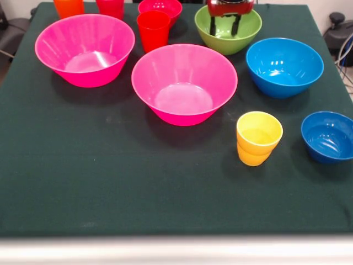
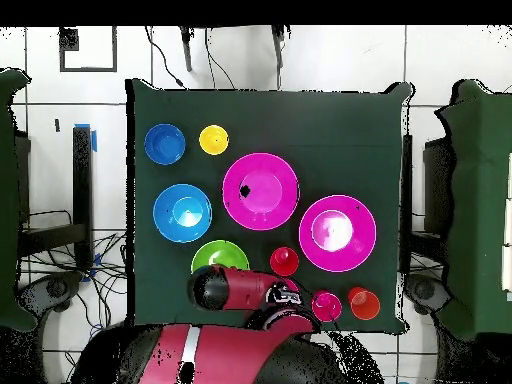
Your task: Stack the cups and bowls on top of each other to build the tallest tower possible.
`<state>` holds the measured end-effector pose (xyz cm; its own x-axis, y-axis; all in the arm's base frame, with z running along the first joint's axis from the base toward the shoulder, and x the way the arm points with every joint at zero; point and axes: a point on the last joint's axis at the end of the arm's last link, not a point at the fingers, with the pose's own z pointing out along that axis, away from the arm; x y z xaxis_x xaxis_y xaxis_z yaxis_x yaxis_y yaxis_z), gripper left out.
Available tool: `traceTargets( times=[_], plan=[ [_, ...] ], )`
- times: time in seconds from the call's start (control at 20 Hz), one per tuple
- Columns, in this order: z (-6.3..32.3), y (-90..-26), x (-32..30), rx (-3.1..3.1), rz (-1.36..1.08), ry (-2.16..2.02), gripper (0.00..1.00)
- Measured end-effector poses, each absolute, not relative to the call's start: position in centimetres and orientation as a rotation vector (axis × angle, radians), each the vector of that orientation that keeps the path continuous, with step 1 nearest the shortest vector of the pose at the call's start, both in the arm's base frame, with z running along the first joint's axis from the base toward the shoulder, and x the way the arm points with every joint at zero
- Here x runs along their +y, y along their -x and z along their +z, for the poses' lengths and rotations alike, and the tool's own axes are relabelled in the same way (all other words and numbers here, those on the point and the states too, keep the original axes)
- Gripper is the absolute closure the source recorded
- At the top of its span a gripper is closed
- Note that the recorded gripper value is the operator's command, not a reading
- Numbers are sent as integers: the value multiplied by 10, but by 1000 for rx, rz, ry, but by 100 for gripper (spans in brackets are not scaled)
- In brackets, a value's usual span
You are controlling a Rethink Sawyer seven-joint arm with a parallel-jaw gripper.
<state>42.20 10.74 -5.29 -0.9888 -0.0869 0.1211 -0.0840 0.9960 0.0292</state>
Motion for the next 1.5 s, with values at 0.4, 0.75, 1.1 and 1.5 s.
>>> traceTargets(
  times=[0.4, 0.75, 1.1, 1.5],
  plan=[
    [-53, -419, 107, -3032, -32, -182, 0],
    [-53, -418, 107, -3043, -30, -219, 0],
    [-49, -424, 101, -3059, -31, -208, 0],
    [-34, -448, 89, -3102, -22, -179, 0]
  ],
)
